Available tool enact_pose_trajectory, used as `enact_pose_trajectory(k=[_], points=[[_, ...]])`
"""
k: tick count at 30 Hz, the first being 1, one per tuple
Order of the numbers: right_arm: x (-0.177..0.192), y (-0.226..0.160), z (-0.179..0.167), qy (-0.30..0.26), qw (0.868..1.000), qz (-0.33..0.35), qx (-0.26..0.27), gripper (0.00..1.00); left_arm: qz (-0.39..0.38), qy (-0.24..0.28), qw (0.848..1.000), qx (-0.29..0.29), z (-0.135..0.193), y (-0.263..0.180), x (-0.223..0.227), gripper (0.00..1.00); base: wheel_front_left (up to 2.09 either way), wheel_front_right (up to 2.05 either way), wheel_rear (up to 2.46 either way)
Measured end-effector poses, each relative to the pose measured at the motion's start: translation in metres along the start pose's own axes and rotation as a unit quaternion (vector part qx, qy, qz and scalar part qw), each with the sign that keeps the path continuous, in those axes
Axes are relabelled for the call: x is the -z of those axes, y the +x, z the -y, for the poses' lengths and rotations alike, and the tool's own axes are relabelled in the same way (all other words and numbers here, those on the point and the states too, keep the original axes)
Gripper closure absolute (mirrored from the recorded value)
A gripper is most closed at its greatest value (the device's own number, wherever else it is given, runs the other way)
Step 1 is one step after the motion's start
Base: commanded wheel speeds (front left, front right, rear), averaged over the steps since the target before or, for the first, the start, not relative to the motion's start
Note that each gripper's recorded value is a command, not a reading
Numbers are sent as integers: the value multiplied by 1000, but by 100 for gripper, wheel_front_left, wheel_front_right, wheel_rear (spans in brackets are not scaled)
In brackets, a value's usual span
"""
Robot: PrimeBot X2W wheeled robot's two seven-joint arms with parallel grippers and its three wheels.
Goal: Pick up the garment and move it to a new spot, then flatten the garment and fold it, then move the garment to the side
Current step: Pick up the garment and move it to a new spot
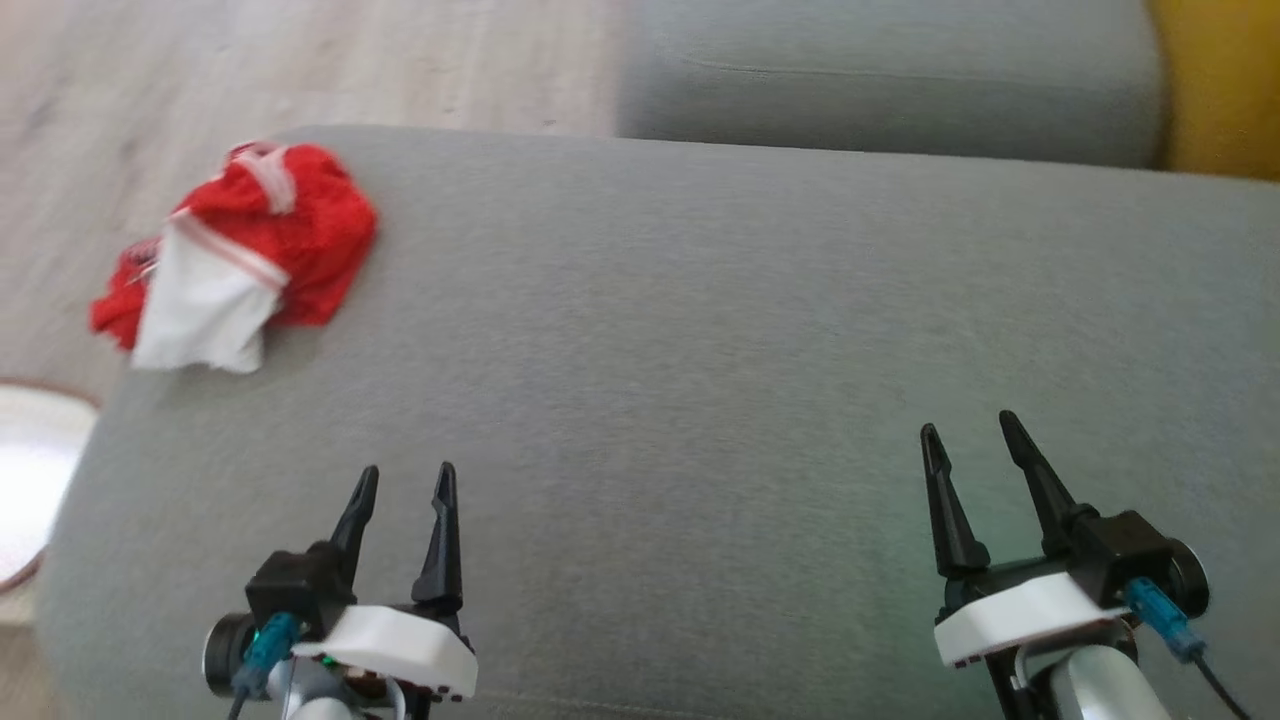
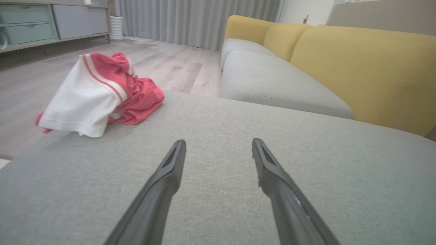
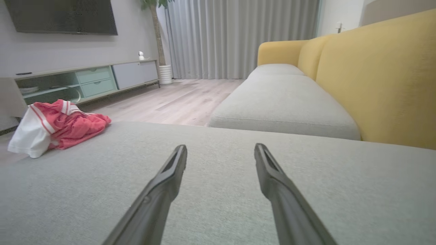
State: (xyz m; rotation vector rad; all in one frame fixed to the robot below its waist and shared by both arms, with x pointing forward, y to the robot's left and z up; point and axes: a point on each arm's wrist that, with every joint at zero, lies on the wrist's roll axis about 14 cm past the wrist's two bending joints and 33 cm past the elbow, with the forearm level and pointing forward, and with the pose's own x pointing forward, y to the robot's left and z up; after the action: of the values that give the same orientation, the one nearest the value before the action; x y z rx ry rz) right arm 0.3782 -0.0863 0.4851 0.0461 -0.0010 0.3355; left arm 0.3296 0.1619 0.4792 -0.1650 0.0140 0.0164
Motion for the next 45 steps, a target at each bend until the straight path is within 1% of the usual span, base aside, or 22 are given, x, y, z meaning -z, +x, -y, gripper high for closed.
enact_pose_trajectory(k=[10, 18, 30, 33, 36, 39, 42, 43, 44, 45], points=[[0, 29, -55, 5, 996, 0, -88, 0, 24, 1, 995, -101, -59, -32, -14, 0, 0, 0, 0], [2, 41, -90, 7, 990, -3, -141, 0, 35, 0, 987, -155, -89, -55, -20, 0, 0, 0, 0], [6, 44, -96, 11, 989, -7, -150, 0, 35, 4, 986, -160, -93, -57, -21, 0, 0, 0, 0], [6, 45, -94, 9, 989, -5, -149, 0, 49, 16, 985, -162, -98, -52, -32, 0, 0, 0, 0], [4, 52, -91, 5, 989, 2, -145, 0, 79, 36, 984, -158, -106, -37, -57, 0, 0, 0, 0], [-2, 62, -87, 3, 990, 14, -141, 0, 117, 79, 979, -145, -118, -17, -92, 0, 0, 0, 0], [0, 70, -81, -3, 991, 16, -136, 0, 161, 134, 968, -138, -136, 6, -137, 0, 0, 0, 0], [3, 72, -79, -7, 991, 14, -135, 0, 175, 153, 964, -131, -138, 15, -152, 0, 0, 0, 0], [3, 72, -79, -7, 991, 14, -135, 0, 175, 153, 964, -131, -138, 15, -152, 0, 0, 0, 0], [6, 74, -77, -11, 991, 12, -133, 0, 185, 170, 961, -115, -137, 26, -164, 0, 0, 0, 0]])
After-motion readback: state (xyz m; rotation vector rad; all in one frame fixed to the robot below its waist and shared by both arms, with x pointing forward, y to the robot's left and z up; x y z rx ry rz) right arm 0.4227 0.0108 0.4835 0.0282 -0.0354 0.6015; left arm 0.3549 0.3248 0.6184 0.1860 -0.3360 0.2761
